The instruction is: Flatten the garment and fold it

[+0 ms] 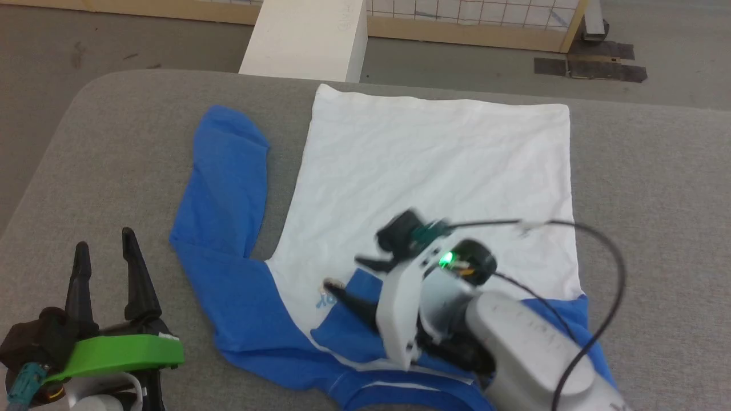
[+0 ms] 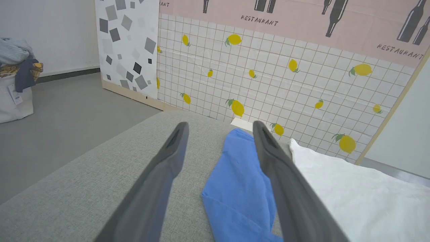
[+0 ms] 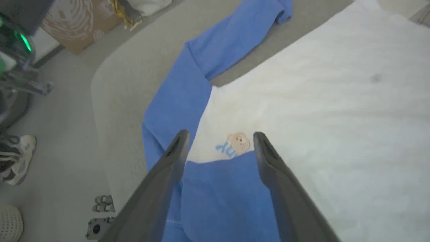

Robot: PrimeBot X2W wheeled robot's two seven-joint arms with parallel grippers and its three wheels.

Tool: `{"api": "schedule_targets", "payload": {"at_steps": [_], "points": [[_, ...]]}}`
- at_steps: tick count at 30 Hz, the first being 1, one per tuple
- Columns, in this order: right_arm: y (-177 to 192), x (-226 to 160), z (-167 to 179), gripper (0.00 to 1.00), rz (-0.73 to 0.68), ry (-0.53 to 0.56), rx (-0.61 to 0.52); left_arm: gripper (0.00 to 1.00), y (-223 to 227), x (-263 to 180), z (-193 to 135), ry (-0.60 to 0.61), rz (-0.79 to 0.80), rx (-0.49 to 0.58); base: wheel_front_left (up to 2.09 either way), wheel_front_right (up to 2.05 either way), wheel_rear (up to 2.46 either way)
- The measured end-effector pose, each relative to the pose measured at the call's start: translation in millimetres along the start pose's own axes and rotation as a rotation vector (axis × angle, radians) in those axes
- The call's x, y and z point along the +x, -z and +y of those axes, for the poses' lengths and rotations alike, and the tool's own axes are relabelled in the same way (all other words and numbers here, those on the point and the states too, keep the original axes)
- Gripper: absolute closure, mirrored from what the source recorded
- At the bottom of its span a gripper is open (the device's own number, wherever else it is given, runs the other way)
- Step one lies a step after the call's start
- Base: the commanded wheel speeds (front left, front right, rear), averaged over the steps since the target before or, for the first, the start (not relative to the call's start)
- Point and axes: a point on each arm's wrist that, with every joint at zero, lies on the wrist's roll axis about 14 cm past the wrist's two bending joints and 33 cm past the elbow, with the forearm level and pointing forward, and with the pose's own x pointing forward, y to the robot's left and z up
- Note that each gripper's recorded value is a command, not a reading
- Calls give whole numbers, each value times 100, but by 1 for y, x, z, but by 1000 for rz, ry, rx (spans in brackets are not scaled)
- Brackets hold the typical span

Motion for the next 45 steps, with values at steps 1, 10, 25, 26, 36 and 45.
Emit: {"api": "schedule_targets", "payload": {"at_steps": [1,10,25,26,36,45], "points": [[-19,-5,-4,0,-74,3,35,0,0,0,-1,1,1,-2,0,0,0],[-115,-129,-124,0,-665,440,81,0,2,4,-16,49,0,-5,0,0,0],[-2,-275,-191,0,-801,1016,66,0,38,23,-50,156,90,9,0,0,0],[8,-274,-198,0,-795,1028,100,0,44,45,-64,207,121,23,0,0,0],[-4,-249,-224,0,-797,1002,98,0,82,166,-50,220,493,170,0,0,0],[17,-233,-255,0,-732,1033,116,0,152,194,-31,153,957,143,0,0,0]]}}
